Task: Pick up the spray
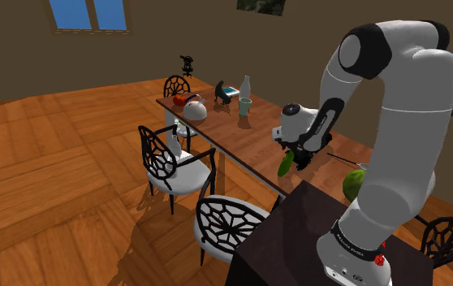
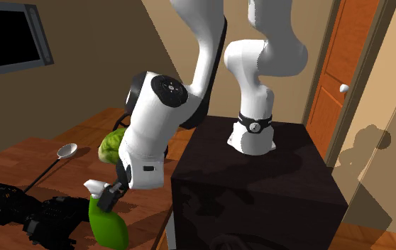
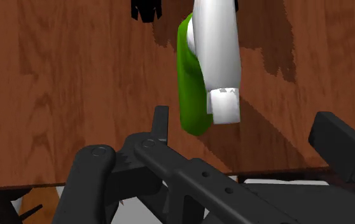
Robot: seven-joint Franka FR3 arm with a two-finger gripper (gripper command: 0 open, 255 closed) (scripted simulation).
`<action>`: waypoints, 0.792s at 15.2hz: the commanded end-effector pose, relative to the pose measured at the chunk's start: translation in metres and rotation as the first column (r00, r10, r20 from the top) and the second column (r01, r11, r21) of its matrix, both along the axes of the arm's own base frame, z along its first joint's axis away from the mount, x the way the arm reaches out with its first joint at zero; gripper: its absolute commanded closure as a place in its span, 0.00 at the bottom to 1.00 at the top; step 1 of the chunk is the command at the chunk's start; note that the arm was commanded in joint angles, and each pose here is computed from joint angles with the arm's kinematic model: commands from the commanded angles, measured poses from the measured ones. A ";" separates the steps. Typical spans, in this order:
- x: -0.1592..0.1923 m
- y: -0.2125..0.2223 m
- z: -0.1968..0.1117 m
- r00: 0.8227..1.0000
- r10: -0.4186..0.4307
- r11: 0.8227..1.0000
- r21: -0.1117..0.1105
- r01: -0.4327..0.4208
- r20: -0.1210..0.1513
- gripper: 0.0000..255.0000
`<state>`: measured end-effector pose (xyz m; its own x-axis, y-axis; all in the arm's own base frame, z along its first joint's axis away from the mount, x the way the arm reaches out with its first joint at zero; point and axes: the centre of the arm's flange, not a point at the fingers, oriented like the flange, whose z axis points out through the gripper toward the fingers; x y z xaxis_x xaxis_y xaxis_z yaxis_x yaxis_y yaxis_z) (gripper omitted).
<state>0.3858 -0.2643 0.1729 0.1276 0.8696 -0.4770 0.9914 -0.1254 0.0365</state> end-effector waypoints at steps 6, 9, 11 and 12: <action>0.015 -0.018 -0.048 0.995 0.097 0.995 -0.021 -0.098 -0.029 0.00; 0.015 -0.018 -0.064 0.995 0.097 0.995 -0.021 -0.098 -0.029 0.00; 0.015 -0.018 -0.067 0.995 0.097 0.995 -0.021 -0.098 -0.029 0.00; 0.014 -0.018 -0.066 0.995 0.097 0.995 -0.021 -0.098 -0.029 1.00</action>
<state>0.4000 -0.2824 0.1080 0.0288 0.8664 -0.4985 0.9996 -0.0276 0.0098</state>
